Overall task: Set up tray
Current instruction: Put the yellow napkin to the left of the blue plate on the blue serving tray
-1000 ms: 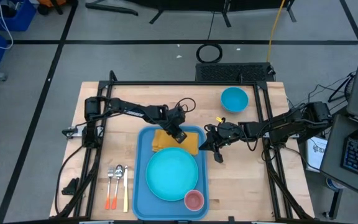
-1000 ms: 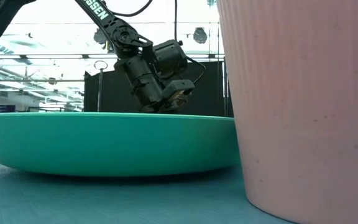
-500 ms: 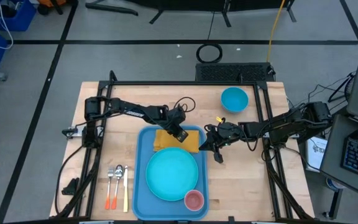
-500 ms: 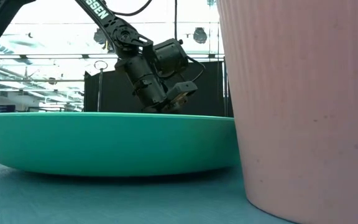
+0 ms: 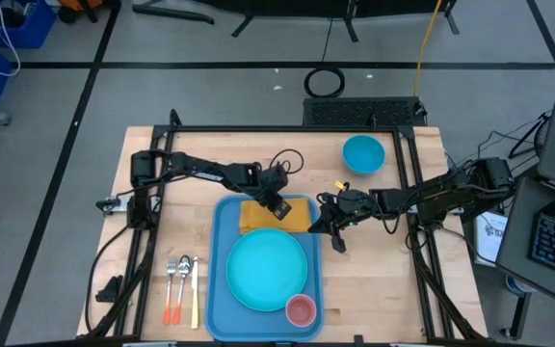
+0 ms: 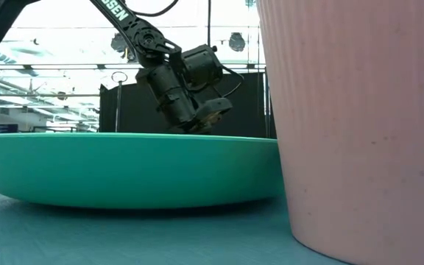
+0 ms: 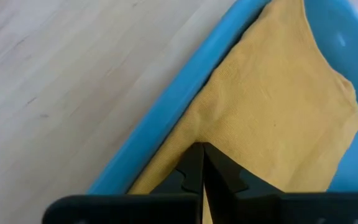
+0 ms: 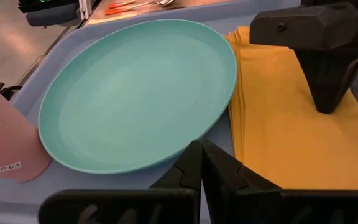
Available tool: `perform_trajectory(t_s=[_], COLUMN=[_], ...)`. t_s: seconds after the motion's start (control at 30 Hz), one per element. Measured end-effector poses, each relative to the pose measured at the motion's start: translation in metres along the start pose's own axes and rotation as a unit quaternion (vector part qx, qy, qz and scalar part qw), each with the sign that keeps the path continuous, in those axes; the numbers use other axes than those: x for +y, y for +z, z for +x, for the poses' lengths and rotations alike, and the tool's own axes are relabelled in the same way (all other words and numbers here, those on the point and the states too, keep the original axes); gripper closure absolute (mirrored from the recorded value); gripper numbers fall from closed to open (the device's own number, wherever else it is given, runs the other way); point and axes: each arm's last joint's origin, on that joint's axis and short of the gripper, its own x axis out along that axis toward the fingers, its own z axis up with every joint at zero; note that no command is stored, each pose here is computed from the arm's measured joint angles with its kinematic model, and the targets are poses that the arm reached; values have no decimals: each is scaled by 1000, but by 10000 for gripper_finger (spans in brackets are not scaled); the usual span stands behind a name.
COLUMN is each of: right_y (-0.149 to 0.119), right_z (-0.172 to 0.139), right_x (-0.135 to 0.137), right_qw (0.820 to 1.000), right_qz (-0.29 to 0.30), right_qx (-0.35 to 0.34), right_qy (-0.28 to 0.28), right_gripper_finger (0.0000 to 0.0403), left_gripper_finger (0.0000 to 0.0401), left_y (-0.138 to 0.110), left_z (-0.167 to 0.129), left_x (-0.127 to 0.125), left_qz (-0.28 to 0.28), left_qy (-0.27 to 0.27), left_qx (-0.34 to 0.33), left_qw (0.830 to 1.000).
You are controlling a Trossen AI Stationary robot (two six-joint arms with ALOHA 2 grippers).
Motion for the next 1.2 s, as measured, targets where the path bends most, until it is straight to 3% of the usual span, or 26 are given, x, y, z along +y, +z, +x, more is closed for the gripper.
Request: perform_trajectory(t_s=[0.7, 0.87, 1.2], right_y=[0, 0, 0], right_z=[0, 0, 0], right_x=[0, 0, 2], right_qw=[1000, 1000, 1000], right_qz=[3, 3, 2], right_qx=[0, 0, 1], right_qy=[1, 1, 3], right_gripper_finger=[403, 403, 403], left_gripper_finger=[391, 365, 359], left_y=[-9, -8, -11], left_z=[-2, -17, -51], left_x=[1, -3, -10], left_qz=[33, 36, 71], left_qy=[-6, -16, 36], left_qx=[50, 42, -5], left_qw=[998, 998, 997])
